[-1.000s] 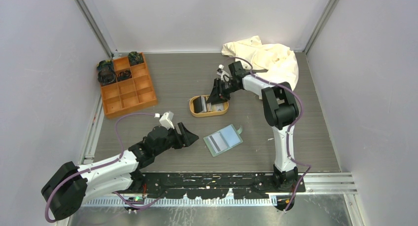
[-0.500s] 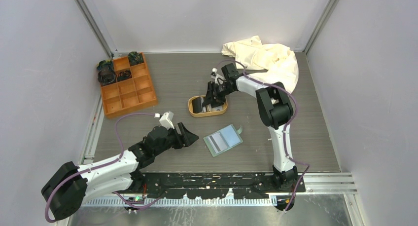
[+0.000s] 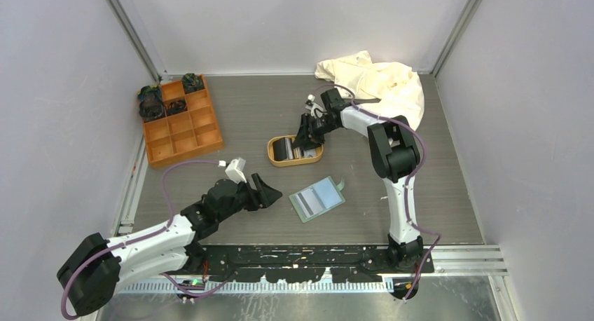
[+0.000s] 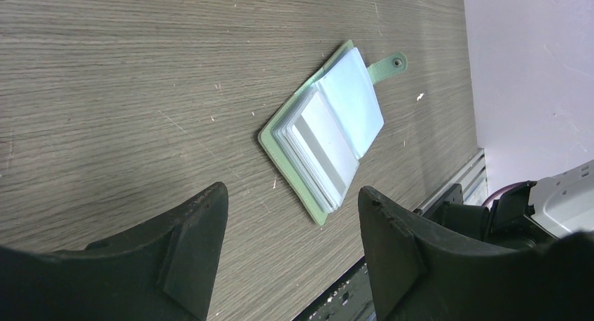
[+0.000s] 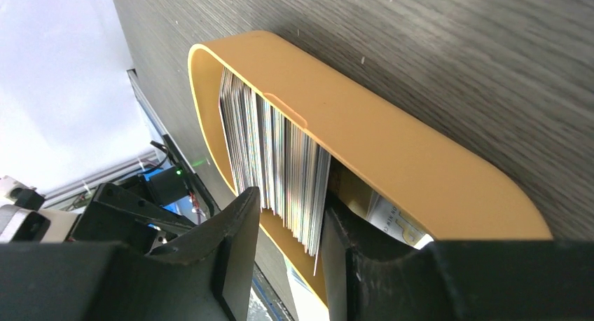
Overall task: Put the credit cards into the card holder
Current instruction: Pick up the credit card from the storage box.
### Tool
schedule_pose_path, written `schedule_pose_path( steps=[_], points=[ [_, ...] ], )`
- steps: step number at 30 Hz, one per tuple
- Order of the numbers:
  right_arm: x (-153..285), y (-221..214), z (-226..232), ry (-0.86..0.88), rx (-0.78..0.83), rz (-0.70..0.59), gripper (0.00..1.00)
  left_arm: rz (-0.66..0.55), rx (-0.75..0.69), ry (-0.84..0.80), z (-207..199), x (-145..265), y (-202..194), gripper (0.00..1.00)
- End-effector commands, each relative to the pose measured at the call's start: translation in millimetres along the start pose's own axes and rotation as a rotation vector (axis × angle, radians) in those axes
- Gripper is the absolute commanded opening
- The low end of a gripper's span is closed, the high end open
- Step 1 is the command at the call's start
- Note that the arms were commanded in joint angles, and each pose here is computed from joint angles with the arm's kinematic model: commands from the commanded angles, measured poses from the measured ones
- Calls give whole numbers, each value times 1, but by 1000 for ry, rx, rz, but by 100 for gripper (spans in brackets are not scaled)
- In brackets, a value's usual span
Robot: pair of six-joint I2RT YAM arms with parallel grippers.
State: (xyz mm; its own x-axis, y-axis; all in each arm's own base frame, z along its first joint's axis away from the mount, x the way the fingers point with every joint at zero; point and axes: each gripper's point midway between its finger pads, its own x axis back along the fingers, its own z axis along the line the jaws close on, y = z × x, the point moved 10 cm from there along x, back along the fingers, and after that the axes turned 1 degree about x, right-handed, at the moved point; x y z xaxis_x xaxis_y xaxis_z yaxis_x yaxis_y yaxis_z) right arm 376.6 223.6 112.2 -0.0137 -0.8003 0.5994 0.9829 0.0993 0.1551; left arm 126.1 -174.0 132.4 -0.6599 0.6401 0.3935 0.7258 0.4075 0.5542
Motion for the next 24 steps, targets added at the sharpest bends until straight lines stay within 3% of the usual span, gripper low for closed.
schedule_pose_path(
  steps=[1, 10, 24],
  points=[
    [28, 11, 30, 81, 68, -72, 41, -22, 2, -16, -4, 0, 4, 68],
    [35, 11, 20, 69, 37, -89, 36, -25, 3, -17, -4, 2, 5, 68],
    [51, 11, 8, -36, 32, -138, 6, -22, 6, -24, -6, 3, 5, 68]
  ],
)
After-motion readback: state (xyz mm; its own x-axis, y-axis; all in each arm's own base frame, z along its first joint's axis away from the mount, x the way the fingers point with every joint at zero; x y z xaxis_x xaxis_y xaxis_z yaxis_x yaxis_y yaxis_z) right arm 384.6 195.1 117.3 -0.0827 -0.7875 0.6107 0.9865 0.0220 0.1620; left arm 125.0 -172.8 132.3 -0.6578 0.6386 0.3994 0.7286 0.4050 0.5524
